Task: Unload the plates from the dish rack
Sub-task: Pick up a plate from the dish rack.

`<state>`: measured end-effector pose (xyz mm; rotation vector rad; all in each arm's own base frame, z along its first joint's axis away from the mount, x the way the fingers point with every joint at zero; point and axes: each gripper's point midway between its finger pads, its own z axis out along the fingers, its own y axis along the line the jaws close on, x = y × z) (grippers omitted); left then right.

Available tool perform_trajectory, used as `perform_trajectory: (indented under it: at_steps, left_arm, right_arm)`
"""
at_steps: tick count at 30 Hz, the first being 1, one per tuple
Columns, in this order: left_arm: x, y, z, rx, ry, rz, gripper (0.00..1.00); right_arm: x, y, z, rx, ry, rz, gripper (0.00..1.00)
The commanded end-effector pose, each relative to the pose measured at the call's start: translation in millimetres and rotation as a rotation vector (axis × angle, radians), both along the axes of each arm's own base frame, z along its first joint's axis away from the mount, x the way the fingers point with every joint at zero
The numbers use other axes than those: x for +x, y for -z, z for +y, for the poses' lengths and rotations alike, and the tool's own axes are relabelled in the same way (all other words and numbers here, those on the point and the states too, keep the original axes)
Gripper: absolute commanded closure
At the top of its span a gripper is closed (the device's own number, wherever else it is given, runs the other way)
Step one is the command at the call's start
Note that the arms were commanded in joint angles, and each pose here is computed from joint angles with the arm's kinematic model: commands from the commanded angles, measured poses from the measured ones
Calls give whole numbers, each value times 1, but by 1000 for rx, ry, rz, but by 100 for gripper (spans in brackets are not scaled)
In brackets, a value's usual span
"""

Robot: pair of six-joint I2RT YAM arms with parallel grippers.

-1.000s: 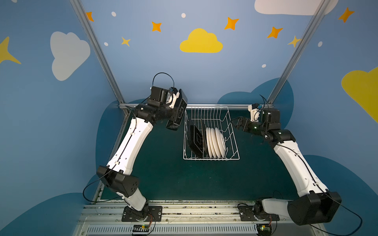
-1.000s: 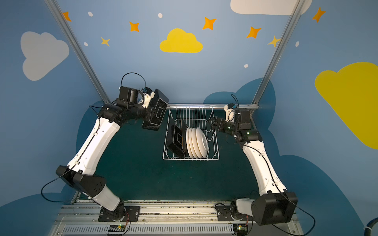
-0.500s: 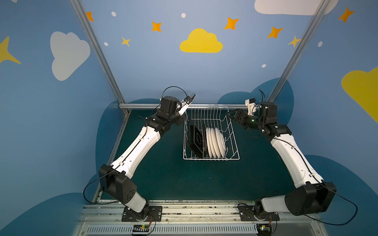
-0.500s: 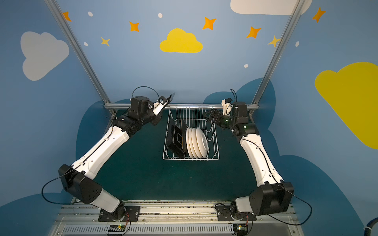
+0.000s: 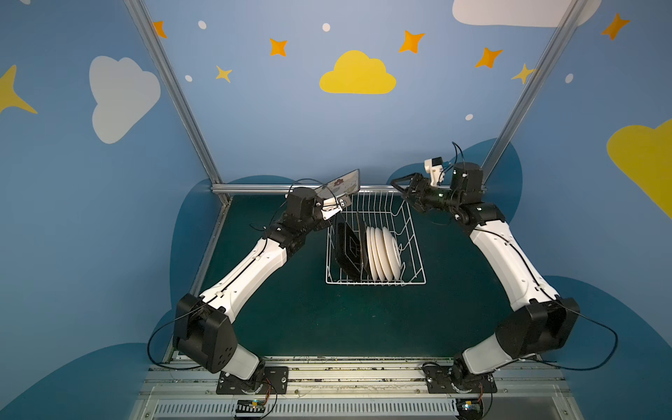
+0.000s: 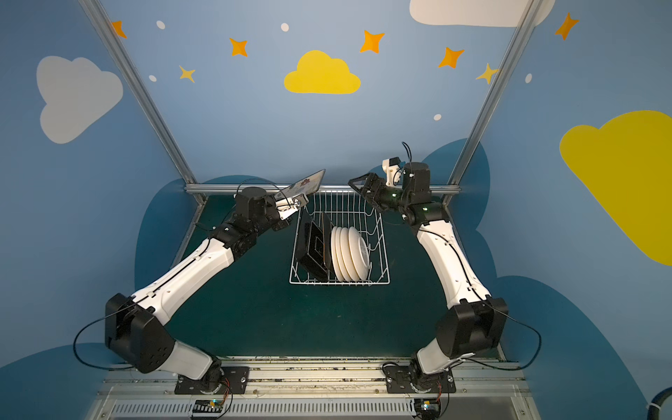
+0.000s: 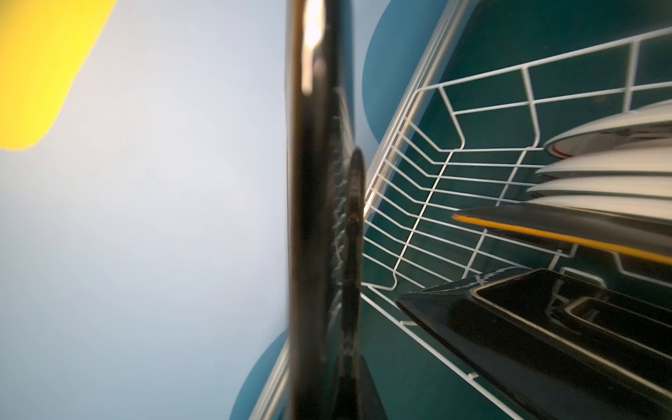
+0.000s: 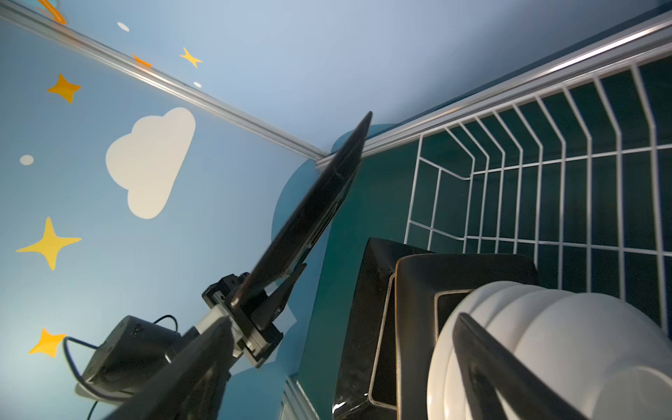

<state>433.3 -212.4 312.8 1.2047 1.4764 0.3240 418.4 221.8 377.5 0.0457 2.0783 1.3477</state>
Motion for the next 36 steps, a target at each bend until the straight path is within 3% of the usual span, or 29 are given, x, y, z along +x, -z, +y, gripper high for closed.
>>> perform_trajectory:
  at_steps: [1, 13, 18, 27, 32, 36]
  left_arm:
    - [-18, -112, -12, -78, 101, -378, 97]
    - [-26, -111, -18, -37, 137, -409, 97]
    - [-28, -107, -20, -11, 147, -428, 97]
    - [-25, -99, -18, 11, 124, -448, 97]
    - [-25, -100, -18, 1, 125, -453, 96]
    - [-25, -100, -17, 4, 118, -467, 91]
  right_arm:
    - [1, -12, 17, 43, -64, -5, 7]
    - [13, 7, 69, 74, -146, 119, 12]
    - [13, 19, 88, 122, -190, 213, 26]
    - [7, 34, 103, 106, -211, 267, 51]
    - [8, 45, 107, 102, -213, 313, 56]
    - [8, 47, 108, 93, -218, 326, 58]
